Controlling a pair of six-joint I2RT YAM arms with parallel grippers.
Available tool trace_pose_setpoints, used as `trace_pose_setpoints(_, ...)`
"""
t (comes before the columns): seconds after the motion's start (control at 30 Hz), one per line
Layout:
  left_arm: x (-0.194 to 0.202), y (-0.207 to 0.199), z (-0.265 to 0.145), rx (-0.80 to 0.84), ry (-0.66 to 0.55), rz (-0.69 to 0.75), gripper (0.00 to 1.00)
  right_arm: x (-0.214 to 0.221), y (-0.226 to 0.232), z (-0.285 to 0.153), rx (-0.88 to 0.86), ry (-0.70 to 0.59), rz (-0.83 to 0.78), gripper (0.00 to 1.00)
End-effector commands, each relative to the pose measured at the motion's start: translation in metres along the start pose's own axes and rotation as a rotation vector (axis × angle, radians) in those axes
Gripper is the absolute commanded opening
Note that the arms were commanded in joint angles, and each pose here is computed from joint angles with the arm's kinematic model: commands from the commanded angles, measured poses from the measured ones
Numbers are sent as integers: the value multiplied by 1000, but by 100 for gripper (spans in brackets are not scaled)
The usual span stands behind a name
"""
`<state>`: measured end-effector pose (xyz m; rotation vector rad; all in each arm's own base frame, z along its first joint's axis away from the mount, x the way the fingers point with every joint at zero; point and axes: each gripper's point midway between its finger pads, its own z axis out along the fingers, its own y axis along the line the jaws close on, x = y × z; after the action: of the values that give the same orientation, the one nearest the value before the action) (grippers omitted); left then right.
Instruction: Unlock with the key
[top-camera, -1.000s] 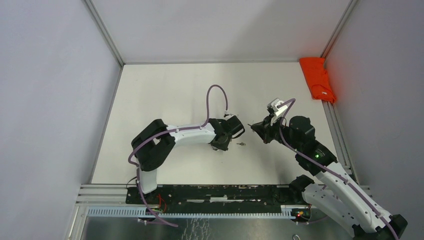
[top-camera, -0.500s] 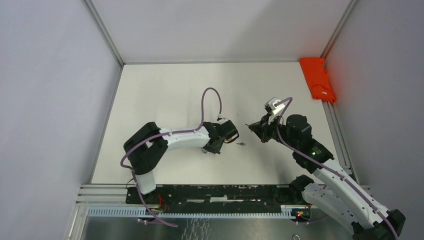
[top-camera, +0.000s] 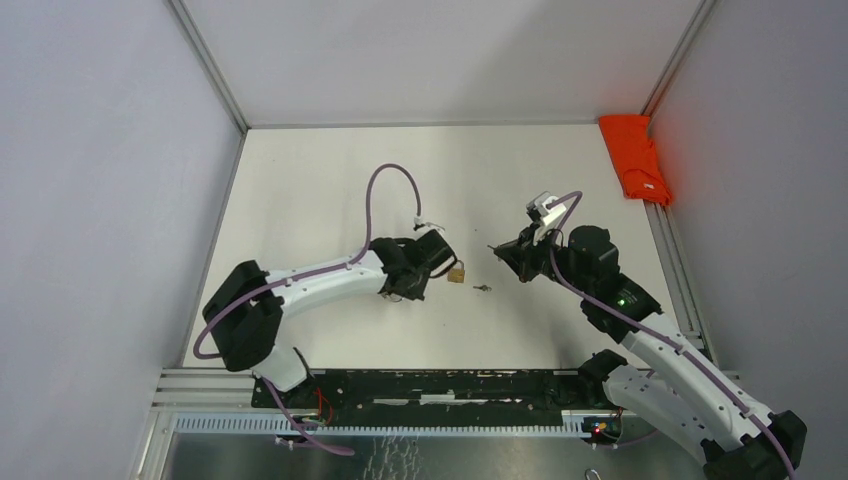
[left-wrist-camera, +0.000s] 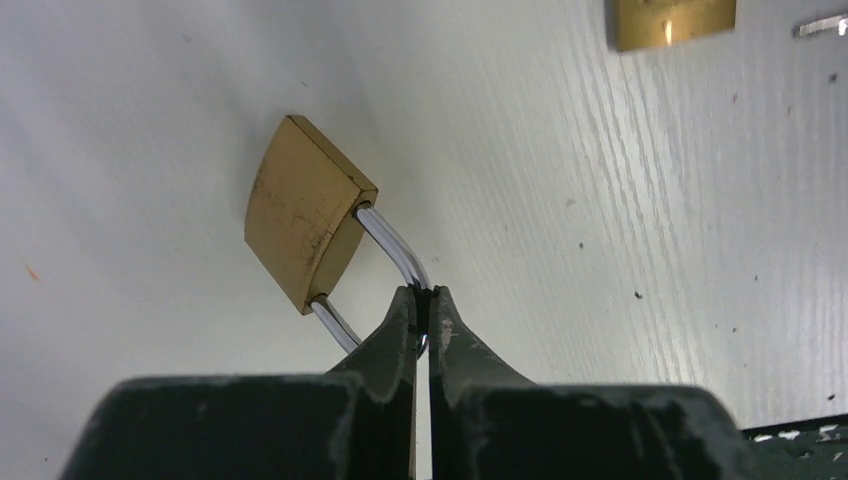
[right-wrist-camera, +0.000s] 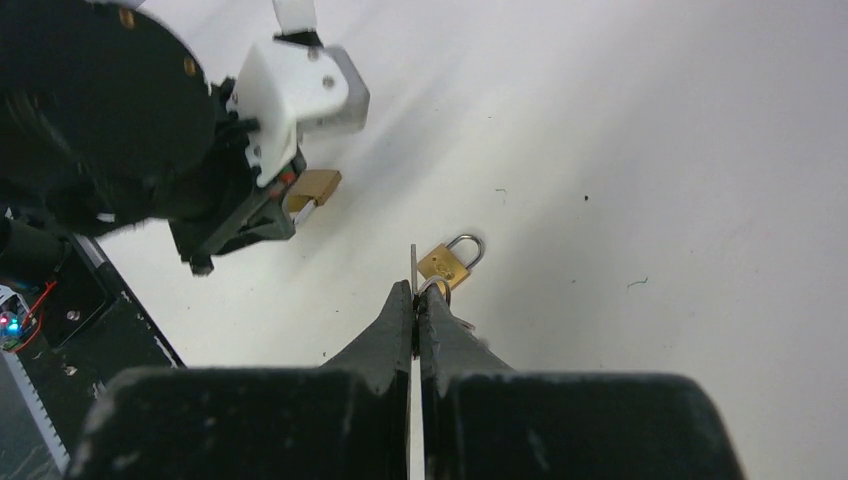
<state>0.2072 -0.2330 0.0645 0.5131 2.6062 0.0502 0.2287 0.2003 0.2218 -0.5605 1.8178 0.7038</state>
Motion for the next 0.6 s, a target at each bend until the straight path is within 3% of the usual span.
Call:
trace_pose_setpoints(0.0, -59, 13, -19, 56, -152, -46, 2, -23, -3, 0, 19, -67, -15, 0)
trace_pose_setpoints(0.4, -156, 26, -49, 226, -325, -84, 2, -28, -13, 4, 57, -52, -28, 0)
trace_pose_setpoints(0.57, -164, 29, -33, 263, -335, -117, 2, -26, -14, 6, 55, -48, -21, 0)
